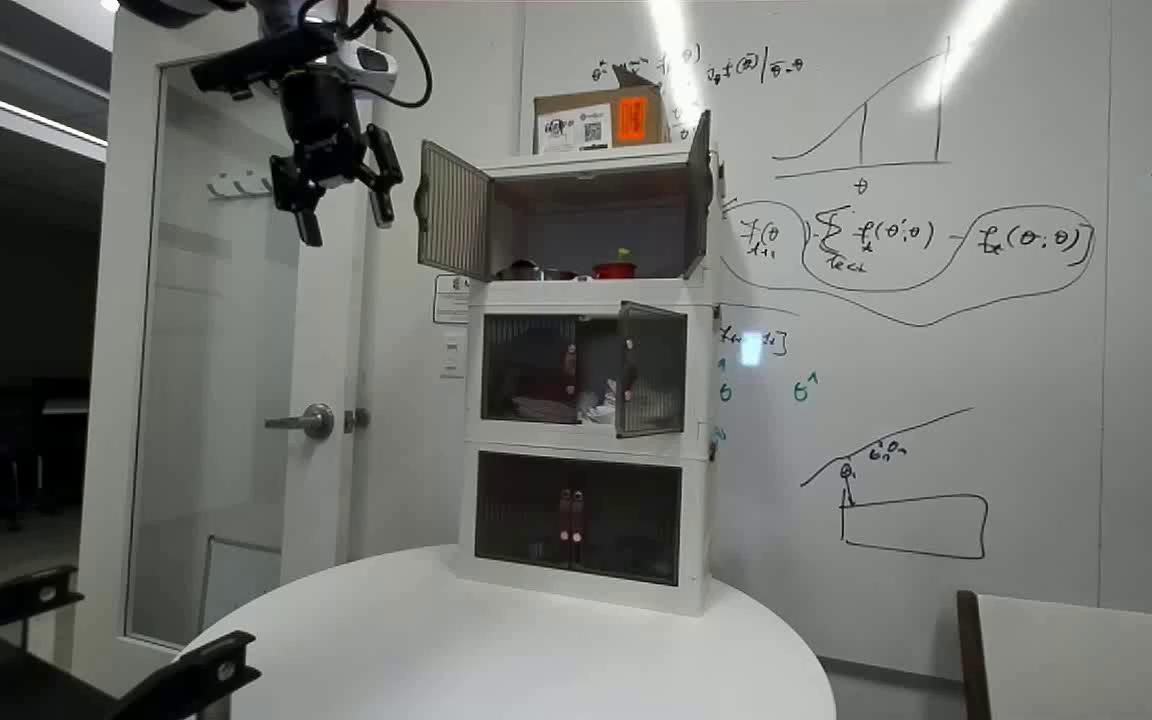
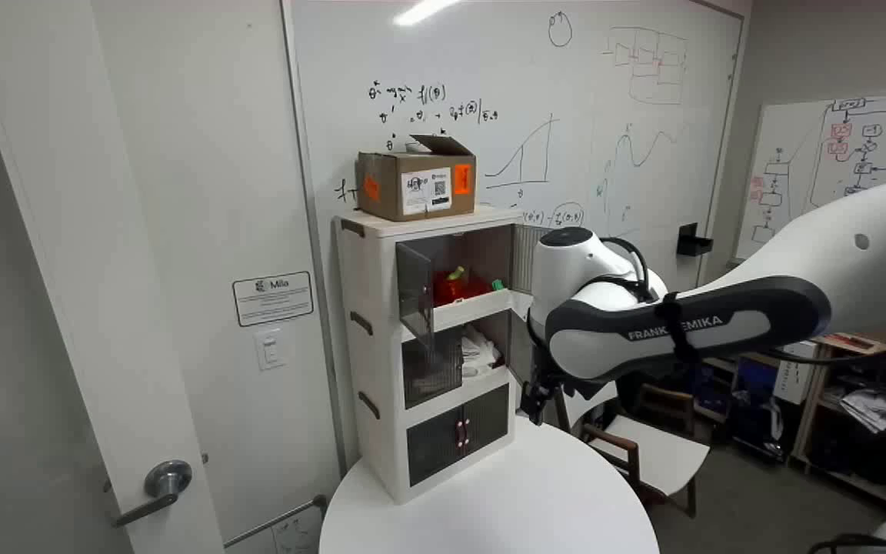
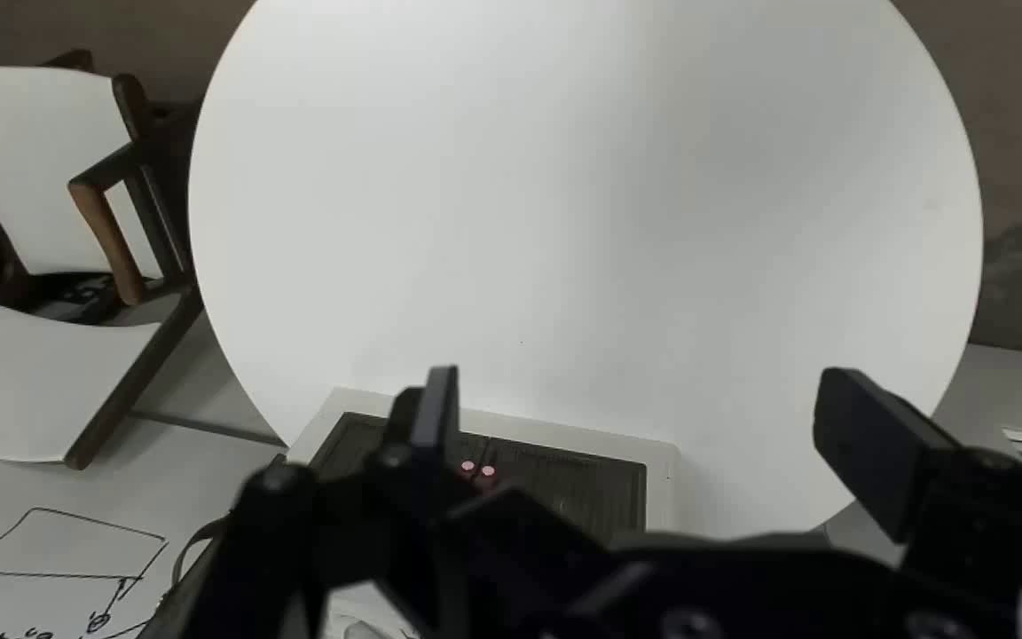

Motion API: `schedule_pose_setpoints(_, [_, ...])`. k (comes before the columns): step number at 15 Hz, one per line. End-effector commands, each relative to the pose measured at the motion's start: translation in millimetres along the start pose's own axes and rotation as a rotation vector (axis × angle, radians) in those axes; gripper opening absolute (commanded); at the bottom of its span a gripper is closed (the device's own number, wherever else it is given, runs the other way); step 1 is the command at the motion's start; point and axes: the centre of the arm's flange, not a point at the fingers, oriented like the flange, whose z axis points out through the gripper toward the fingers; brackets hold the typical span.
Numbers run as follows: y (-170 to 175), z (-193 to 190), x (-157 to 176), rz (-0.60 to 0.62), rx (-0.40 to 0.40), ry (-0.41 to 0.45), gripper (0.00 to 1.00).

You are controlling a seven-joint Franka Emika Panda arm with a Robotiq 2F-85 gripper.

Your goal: Remove the cup from the top cabinet

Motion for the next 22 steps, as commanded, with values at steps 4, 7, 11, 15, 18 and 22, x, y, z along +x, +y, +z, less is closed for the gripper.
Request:
schedule_pose_setpoints(4, [0.0, -0.2, 0.1, 0.000, 0.000, 0.000, 1.00])
schedule_pose_setpoints(7, [0.0, -0.2, 0.1, 0.000, 0.000, 0.000, 1.00])
schedule_pose_setpoints(11, [0.0, -0.2, 0.1, 0.000, 0.000, 0.000, 1.00])
schedule_pose_setpoints(15, [20.5, -11.8, 46.0, 0.166, 0.042, 0.179, 1.00])
schedule_pose_setpoints(18, [36.8, -40.4, 101.8, 0.233, 0.038, 0.362, 1.00])
schedule_pose_setpoints(22, [63.0, -70.5, 173.5, 0.233, -0.050, 0.485, 1.00])
